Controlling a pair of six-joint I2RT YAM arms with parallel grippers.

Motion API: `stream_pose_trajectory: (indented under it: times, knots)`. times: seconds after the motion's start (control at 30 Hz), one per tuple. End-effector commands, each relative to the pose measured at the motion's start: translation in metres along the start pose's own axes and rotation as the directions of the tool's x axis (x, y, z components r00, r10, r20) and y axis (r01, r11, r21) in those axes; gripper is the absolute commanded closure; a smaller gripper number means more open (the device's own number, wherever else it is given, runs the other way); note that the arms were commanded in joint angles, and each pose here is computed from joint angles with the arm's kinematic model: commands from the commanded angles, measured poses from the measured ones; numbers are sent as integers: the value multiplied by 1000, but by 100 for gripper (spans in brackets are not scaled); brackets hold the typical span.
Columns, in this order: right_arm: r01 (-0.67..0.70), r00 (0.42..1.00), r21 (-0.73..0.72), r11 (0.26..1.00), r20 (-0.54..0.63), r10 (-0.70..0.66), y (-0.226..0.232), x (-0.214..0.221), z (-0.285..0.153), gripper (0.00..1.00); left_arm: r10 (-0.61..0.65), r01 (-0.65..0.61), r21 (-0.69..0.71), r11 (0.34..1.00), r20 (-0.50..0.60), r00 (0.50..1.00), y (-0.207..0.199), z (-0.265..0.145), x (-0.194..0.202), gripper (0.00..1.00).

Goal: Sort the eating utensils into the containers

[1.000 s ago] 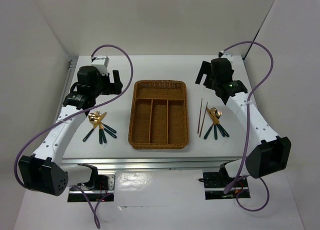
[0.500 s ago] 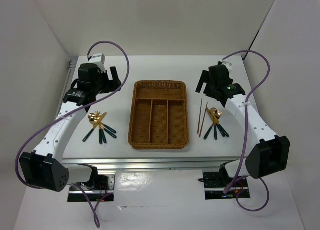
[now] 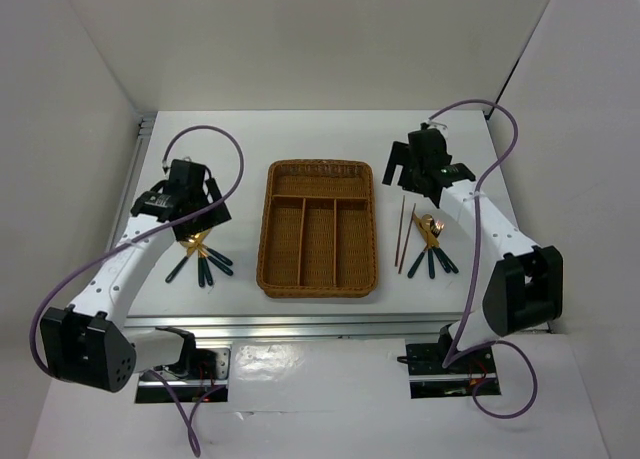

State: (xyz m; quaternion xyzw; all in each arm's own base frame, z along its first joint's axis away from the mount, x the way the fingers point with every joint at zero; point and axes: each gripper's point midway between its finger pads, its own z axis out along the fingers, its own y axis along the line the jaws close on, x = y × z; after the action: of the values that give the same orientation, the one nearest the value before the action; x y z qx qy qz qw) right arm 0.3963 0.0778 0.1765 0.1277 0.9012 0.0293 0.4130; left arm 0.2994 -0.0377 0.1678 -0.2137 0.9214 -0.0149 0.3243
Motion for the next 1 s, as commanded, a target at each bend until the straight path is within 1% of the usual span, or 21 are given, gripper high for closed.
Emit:
stream_pose_trajectory:
  times: [0.0,0.07,0.1,0.17,0.2,0.23,0.27,0.37,0.43,0.47,0.5,0.57,0.63,0.67,0.8,0.87,0.97]
  knots:
    - [8,999,-24,1000,34,-7,4,-6,7,0,-121,119,-48,992,-44,992,14,-6,24,10]
    - [4,1000,-26,1000,24,-4,2,-3,13,0,-170,166,-61,984,-54,984,18,3,37,13]
    - [8,1000,-32,999,0,-8,3,5,17,0,-188,185,-65,981,-56,981,18,7,40,13]
    - [9,1000,-31,999,-1,-9,4,5,21,0,-209,205,-62,977,-65,976,18,14,48,13]
    - [9,1000,-31,999,-1,-9,4,6,21,0,-230,229,-33,973,-49,972,11,16,42,16]
    - [9,1000,-31,999,-1,-9,4,6,21,0,-228,227,-34,973,-63,971,10,21,46,18]
    - [11,1000,-28,1000,-9,-11,3,8,23,0,-240,238,-32,971,-60,969,8,23,45,18]
    - [11,1000,-19,1000,-6,-11,2,7,24,0,-256,253,-50,966,-61,965,8,35,46,25]
    - [11,1000,-19,1000,-6,-11,2,7,24,0,-271,266,-70,961,-63,961,10,40,49,25]
    - [2,1000,-19,1000,-6,-2,2,7,24,0,-296,293,-69,953,-39,954,9,42,44,25]
    - [2,1000,-19,1000,-6,-2,2,7,24,0,-291,286,-97,953,-47,956,15,48,52,25]
    - [4,1000,-15,1000,-16,-4,2,10,27,0,-318,314,-103,944,-34,947,17,53,54,25]
    - [6,1000,-3,1000,-21,-7,0,13,30,0,-338,336,-73,939,-20,941,12,58,52,23]
    - [4,1000,-6,1000,-13,-4,1,9,29,0,-336,334,-80,939,-25,941,13,62,56,23]
    - [6,1000,-2,1000,-21,-7,0,11,29,0,-357,356,-69,932,-4,934,9,69,50,23]
    - [7,1000,-2,1000,-21,-7,1,9,30,0,-354,352,-87,932,-6,935,10,76,52,24]
    - [9,1000,1,1000,-29,-9,0,11,30,0,-357,353,-117,928,-16,934,13,86,57,30]
